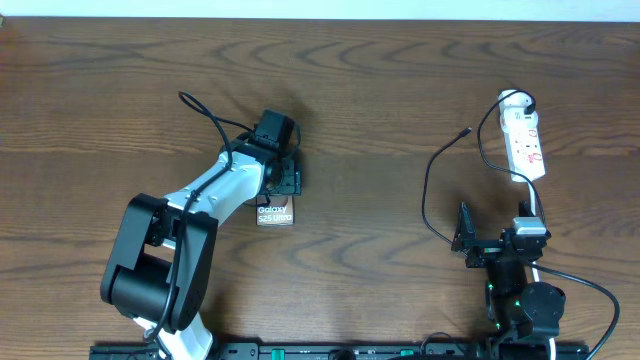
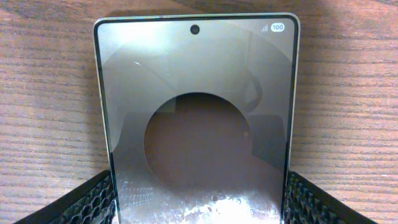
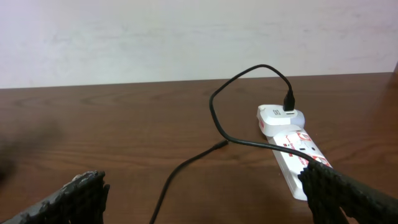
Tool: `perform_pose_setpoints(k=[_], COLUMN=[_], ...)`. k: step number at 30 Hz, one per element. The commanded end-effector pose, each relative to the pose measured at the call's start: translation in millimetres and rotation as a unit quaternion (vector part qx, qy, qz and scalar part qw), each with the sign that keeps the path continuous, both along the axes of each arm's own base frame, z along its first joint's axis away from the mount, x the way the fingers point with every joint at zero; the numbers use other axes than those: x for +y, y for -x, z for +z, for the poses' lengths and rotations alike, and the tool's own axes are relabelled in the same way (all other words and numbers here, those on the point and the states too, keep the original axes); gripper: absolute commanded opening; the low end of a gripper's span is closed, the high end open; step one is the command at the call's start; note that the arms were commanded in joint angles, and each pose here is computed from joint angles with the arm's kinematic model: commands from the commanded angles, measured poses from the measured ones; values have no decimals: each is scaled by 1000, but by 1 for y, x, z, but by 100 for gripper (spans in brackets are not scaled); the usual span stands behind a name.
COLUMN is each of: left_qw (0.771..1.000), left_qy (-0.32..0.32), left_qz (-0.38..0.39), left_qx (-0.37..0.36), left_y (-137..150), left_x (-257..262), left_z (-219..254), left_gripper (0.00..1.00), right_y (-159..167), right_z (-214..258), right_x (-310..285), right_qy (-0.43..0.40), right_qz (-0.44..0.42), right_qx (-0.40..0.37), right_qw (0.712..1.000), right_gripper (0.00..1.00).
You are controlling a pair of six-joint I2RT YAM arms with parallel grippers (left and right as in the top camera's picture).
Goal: Plug charger to phone and switch on socket
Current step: 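Lower the left gripper and grasp the phone's bottom edge, then lift the phone with the left gripper and tilt it upright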
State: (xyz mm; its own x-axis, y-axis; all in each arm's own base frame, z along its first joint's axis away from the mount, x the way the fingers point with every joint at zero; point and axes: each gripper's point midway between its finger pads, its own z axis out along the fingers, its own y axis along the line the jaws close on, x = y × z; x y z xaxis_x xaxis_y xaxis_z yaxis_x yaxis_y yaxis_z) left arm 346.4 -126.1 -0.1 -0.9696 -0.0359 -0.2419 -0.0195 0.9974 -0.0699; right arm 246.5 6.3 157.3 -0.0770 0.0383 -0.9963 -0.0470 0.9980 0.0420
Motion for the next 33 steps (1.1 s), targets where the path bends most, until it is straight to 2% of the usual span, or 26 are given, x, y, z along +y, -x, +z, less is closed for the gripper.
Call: perform_pose_setpoints(k=[1, 14, 33], left_qw=[1000, 997, 977], left_qy=[29, 57, 211], left_qz=[10, 20, 8], left_qx=[7, -47, -20], left_y=[5, 2, 26], left_x=[-9, -11, -55], left_z=[8, 61, 108], left_gripper=[61, 61, 60], right_y=[0, 0, 0], right_z=[0, 0, 0], right_x=[1, 1, 1], right_qy=[8, 8, 8], right_qz=[2, 2, 2], right_qx=[-2, -2, -2], right_qw=[1000, 1000, 1000], right_gripper=[99, 99, 99])
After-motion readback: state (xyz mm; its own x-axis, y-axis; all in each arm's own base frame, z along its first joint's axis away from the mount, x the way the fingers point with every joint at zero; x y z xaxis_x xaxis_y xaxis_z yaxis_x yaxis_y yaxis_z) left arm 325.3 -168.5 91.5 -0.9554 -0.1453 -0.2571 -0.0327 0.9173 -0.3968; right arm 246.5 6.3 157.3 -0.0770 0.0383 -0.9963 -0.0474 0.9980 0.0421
